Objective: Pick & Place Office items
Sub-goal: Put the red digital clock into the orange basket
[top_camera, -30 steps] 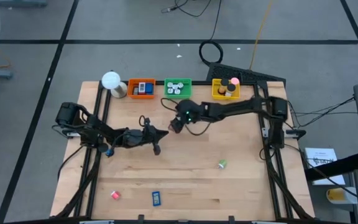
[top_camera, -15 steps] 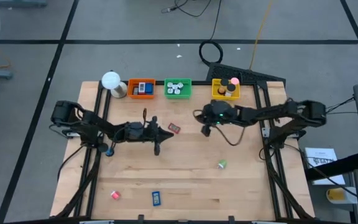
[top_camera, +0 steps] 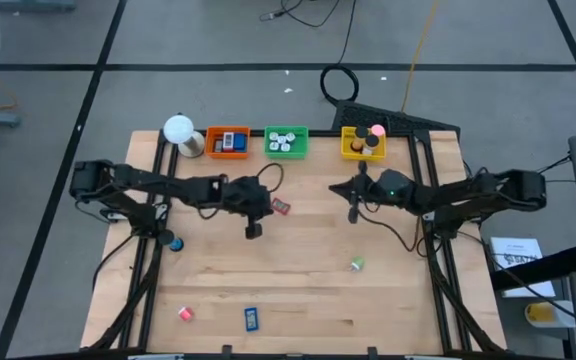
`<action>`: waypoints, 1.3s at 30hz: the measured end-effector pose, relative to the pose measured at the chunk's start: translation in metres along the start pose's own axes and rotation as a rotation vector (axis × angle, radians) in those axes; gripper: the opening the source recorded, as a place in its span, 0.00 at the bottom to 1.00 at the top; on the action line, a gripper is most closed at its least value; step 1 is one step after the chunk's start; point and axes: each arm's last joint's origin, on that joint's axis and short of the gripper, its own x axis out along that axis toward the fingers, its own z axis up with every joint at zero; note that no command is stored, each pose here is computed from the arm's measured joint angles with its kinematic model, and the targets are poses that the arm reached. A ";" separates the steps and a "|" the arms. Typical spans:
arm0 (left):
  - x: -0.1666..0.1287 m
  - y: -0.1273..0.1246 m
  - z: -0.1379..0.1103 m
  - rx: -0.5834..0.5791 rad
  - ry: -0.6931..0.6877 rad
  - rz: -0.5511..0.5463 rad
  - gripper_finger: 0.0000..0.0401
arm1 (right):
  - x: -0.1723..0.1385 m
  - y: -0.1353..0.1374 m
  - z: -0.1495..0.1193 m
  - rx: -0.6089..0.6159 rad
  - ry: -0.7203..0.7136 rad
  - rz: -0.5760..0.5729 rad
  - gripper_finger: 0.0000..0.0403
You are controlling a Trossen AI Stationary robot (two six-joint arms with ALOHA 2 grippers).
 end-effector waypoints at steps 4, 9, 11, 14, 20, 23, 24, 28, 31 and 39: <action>-0.001 0.010 0.010 -0.008 0.124 0.034 0.13 | -0.007 -0.001 -0.005 -0.004 -0.003 -0.004 0.00; 0.009 0.026 0.014 -0.015 0.247 -0.002 0.28 | -0.010 -0.003 -0.006 -0.007 -0.006 -0.018 0.00; 0.016 0.033 0.016 -0.001 0.253 -0.019 0.35 | -0.011 -0.004 -0.007 -0.006 0.002 -0.022 0.00; 0.029 0.038 0.021 0.046 0.257 -0.045 0.47 | -0.011 -0.005 -0.008 -0.009 0.005 -0.027 0.00; 0.058 0.039 0.034 0.180 0.267 -0.078 0.64 | -0.010 -0.006 -0.008 -0.017 0.013 -0.030 0.00; 0.073 0.042 0.036 0.217 0.285 -0.074 0.69 | -0.010 -0.006 -0.009 -0.018 0.018 -0.030 0.00; 0.078 0.042 0.035 0.225 0.299 -0.079 0.69 | -0.010 -0.006 -0.009 -0.018 0.023 -0.029 0.00; 0.090 0.043 0.031 0.269 0.331 -0.084 0.70 | -0.010 -0.006 -0.010 -0.017 0.032 -0.028 0.00; 0.094 0.044 0.025 0.274 0.377 -0.067 0.70 | -0.010 -0.006 -0.011 -0.017 0.040 -0.027 0.00; 0.094 0.051 0.023 0.182 0.392 -0.021 0.47 | -0.011 -0.006 -0.013 -0.011 0.056 -0.026 0.00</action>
